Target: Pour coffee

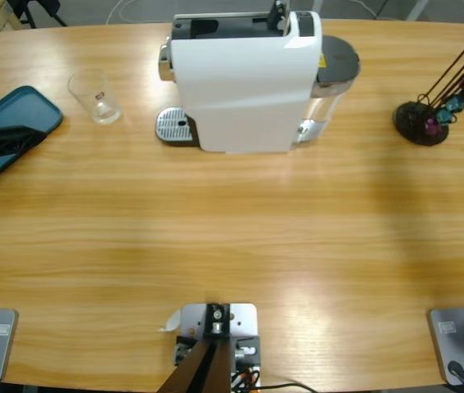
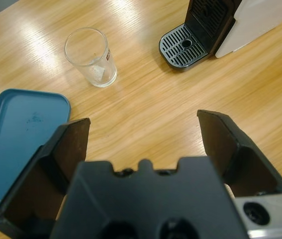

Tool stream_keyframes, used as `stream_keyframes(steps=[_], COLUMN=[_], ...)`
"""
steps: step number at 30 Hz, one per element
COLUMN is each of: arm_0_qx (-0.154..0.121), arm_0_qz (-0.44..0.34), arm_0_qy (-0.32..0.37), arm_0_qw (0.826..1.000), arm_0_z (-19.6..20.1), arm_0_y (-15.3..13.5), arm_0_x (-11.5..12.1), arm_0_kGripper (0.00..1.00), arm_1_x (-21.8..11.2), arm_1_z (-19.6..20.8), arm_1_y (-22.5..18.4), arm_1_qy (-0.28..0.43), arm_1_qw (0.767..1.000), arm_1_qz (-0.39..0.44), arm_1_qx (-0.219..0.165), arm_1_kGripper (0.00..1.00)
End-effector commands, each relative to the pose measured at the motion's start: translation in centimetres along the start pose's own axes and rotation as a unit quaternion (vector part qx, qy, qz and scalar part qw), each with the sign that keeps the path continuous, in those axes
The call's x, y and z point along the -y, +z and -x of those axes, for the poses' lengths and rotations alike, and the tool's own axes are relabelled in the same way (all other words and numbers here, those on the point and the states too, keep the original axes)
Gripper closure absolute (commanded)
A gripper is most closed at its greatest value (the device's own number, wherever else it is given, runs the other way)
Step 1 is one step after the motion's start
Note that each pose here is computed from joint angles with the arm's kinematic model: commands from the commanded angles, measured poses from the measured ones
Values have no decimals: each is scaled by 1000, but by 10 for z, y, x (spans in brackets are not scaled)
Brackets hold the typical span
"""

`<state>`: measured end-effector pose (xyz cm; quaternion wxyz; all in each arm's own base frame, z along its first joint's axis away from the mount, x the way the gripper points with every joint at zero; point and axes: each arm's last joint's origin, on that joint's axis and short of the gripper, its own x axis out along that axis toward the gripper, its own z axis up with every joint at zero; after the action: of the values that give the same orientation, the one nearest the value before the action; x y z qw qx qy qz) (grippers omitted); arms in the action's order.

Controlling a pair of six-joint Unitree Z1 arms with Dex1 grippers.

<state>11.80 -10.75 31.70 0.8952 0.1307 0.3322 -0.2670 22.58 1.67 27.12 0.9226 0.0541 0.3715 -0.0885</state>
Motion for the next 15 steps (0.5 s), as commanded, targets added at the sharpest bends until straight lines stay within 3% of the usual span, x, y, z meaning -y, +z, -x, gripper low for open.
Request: stream_keyframes(steps=[1,15], arm_0_qx=[-10,-11], arm_0_qz=[2,2], arm_0_qy=[6,7], arm_0_qw=[1000,1000], arm_0_z=[-5,-6], arm_0_y=[-8,-8], arm_0_x=[1,1], arm_0_kGripper=[69,69], arm_1_x=[1,4], arm_1_z=[29,89], arm_1_y=[17,49], arm_1_qy=[-1,-3], arm_1_qw=[1000,998], arm_1_qz=[7,30], arm_1_qx=[28,61], arm_1_kGripper=[1000,1000])
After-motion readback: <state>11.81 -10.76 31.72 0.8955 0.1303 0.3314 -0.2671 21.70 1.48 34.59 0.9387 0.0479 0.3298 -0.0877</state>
